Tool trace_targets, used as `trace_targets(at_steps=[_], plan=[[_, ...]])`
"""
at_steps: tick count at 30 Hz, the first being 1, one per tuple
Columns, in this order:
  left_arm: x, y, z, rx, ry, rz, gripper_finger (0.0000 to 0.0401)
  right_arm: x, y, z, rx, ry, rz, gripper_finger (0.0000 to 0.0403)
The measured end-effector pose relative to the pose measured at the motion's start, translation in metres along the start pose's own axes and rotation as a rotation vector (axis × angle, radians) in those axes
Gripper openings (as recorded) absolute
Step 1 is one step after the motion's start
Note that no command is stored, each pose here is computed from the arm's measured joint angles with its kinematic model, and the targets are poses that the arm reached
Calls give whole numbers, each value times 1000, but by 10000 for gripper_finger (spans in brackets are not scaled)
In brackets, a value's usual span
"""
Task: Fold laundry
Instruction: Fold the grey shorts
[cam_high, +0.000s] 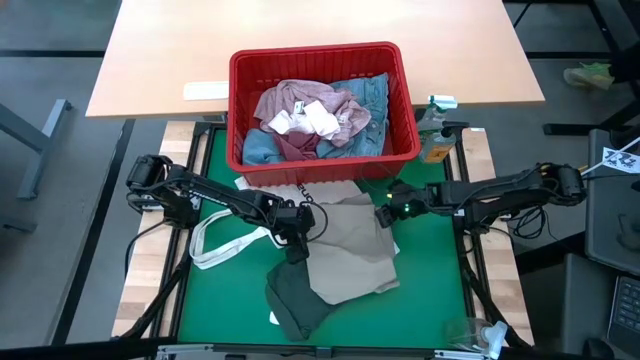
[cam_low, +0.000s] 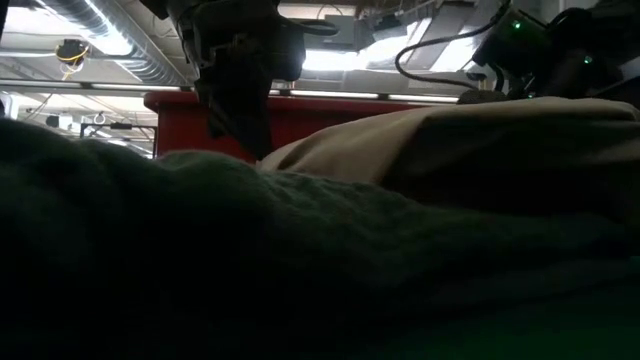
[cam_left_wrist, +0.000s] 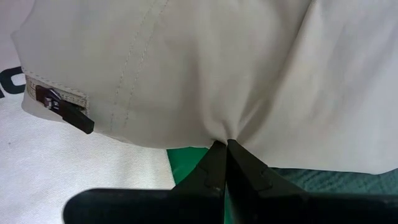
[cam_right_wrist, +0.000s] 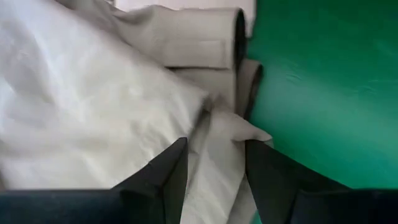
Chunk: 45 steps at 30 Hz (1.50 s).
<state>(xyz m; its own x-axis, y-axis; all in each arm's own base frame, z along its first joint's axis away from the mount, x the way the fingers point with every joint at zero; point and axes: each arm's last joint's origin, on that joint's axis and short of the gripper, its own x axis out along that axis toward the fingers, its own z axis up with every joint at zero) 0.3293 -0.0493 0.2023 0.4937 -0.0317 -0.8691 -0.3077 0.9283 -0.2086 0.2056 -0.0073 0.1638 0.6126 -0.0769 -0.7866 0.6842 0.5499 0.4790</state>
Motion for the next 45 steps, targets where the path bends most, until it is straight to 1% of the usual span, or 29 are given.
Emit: trace_targets(at_steps=[4, 6, 9, 13, 16, 19, 22, 25, 31, 34, 37, 40, 45], plan=[[0, 0, 0, 0, -1, 0, 0, 0, 0, 0, 0, -2, 2, 146], [0, 0, 0, 0, -1, -1, 0, 0, 0, 0, 0, -2, 3, 127], [0, 0, 0, 0, -2, -1, 0, 0, 0, 0, 0, -3, 5, 87], [0, 0, 1, 0, -6, -4, 0, 0, 5, 4, 3, -38, 56, 39], [0, 0, 1, 0, -6, -3, 0, -1, 9, 6, 5, -66, 95, 18], [0, 0, 1, 0, -6, -4, 0, -1, 9, 6, 3, -66, 95, 11], [0, 0, 1, 0, -7, -4, 0, 0, 9, 6, 3, -60, 89, 20], [0, 0, 1, 0, -7, -4, 0, 0, 9, 5, 2, -45, 97, 43], [0, 0, 1, -1, -7, -4, 0, 0, 9, 5, 3, -42, 95, 120], [0, 0, 1, -1, -7, -4, 0, 5, 7, 4, 4, -27, 73, 157], [0, 0, 1, -1, -7, -4, 0, 15, 6, 2, 33, 3, 49, 183], [0, 0, 1, -1, -7, -4, 0, 23, 7, 1, 21, 8, 55, 192], [0, 0, 1, 0, -6, -4, 0, 28, 17, 6, -51, -21, 174, 184]])
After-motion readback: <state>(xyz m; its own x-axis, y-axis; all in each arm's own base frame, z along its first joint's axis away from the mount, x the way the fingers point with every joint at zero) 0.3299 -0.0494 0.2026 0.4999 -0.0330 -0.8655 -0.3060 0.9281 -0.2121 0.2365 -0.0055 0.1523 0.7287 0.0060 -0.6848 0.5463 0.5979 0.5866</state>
